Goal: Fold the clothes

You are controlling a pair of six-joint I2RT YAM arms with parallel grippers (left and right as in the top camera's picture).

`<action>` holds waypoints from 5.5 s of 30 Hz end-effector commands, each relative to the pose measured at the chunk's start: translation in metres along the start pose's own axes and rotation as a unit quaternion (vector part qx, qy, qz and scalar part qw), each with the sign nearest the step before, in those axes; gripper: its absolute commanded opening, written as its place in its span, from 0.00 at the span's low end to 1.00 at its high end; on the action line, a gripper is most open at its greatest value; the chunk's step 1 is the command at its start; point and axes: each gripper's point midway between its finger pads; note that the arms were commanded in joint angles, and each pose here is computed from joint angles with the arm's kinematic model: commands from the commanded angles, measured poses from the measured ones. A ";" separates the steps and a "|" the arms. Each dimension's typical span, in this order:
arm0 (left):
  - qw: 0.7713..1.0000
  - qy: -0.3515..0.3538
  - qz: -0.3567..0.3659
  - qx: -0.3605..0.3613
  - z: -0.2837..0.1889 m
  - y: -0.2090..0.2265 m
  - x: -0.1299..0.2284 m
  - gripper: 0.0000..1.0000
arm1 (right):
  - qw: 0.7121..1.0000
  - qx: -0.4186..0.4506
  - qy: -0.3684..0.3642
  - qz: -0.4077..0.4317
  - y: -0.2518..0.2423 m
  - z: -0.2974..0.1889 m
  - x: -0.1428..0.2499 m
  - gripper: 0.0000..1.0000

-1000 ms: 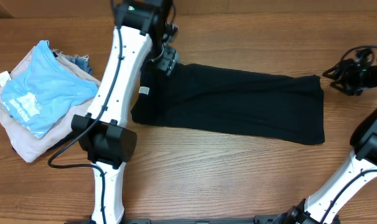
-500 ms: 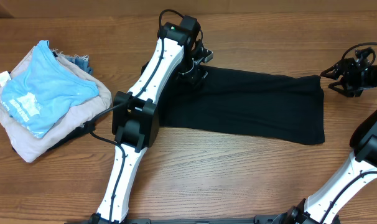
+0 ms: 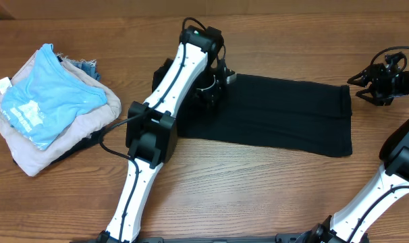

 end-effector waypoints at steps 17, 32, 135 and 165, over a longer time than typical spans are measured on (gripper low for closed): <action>0.983 -0.129 -0.027 -0.129 -0.076 0.036 -0.022 0.14 | 1.000 0.005 -0.021 -0.016 0.009 -0.014 -0.008 0.57; 0.999 -0.012 -0.034 0.001 -0.034 -0.025 0.016 0.04 | 1.000 0.004 -0.013 -0.011 0.009 -0.014 -0.004 0.57; 0.917 -0.347 -0.195 -0.029 -0.271 0.101 0.062 0.18 | 0.955 0.115 0.187 -0.201 0.198 0.096 0.157 0.04; 0.914 -0.357 -0.191 -0.032 -0.274 0.103 0.058 0.21 | 0.962 -0.037 0.168 -0.213 0.267 0.116 0.175 0.45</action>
Point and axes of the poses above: each gripper's point midway between its finger pads, its own z axis out along the fingers, its own y axis along the line the jaws close on, x = y × z, and after that the axes turned 11 degrees about -z, right-handed
